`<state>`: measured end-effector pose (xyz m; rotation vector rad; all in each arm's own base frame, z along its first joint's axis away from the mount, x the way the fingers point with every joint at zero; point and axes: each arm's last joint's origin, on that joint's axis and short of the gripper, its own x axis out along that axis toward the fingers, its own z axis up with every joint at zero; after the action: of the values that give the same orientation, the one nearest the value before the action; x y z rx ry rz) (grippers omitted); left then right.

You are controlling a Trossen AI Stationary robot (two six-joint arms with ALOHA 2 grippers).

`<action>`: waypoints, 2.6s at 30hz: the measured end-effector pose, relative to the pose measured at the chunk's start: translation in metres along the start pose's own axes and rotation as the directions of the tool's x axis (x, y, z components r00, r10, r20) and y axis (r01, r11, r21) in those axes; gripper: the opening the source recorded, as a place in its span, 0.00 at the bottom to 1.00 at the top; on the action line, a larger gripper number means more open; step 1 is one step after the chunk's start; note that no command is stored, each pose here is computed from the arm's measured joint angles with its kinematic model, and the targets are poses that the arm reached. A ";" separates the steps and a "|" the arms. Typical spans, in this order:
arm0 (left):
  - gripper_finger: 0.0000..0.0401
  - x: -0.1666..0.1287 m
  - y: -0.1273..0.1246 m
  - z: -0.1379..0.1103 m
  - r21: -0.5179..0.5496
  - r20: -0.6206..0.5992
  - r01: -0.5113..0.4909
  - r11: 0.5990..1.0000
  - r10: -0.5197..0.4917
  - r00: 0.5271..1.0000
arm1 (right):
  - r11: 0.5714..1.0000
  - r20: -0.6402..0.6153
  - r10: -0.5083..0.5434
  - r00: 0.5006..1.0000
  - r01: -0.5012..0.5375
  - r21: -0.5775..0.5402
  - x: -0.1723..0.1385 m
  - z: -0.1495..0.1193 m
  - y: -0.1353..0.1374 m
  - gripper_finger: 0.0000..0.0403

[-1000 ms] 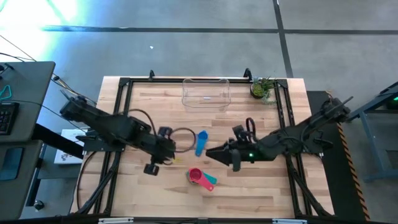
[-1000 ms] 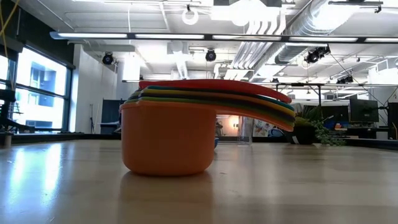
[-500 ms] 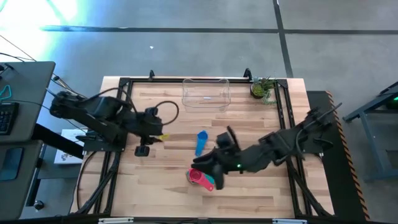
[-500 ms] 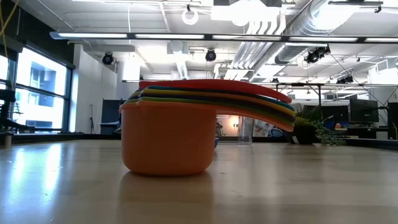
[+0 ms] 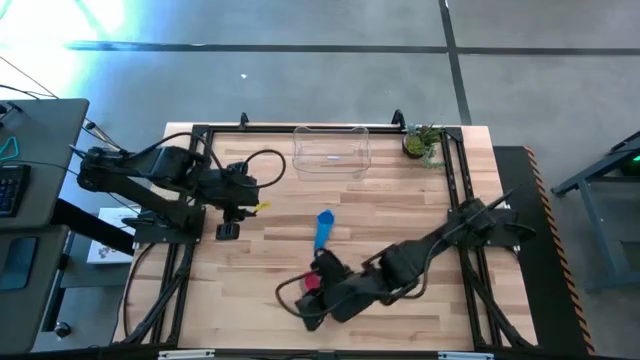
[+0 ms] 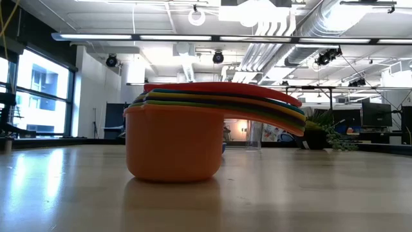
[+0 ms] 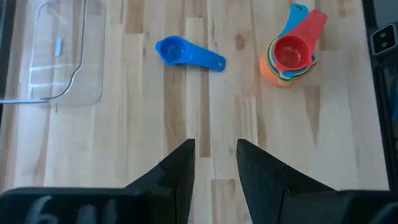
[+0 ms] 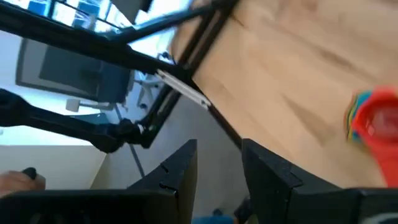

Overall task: Nest measuring cups in basket
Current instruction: Stack the red measuring cup in the light blue measuring cup

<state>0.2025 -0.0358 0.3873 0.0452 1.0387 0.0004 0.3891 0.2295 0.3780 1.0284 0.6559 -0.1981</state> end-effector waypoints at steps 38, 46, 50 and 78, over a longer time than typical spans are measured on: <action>0.28 0.001 0.008 -0.004 -0.023 -0.048 -0.024 0.999 0.022 0.999 | 0.837 -0.285 -0.458 0.842 0.517 0.182 0.112 -0.097 -0.077 0.29; 0.28 0.001 0.008 -0.004 -0.023 -0.049 -0.023 0.999 0.022 0.999 | 0.810 -0.234 -0.513 0.826 0.556 0.188 0.117 -0.094 -0.086 0.29; 0.28 0.001 0.008 -0.004 -0.023 -0.049 -0.023 0.999 0.022 0.999 | 0.808 -0.229 -0.516 0.825 0.558 0.189 0.119 -0.088 -0.087 0.29; 0.28 0.001 0.008 -0.004 -0.013 -0.049 -0.023 1.000 0.022 0.999 | 0.798 -0.304 -0.536 0.788 0.590 0.123 0.147 -0.065 -0.106 0.29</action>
<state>0.1998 -0.0280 0.3850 0.0446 1.0869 0.0291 0.4316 0.2510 0.1911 1.0444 1.2006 -0.6878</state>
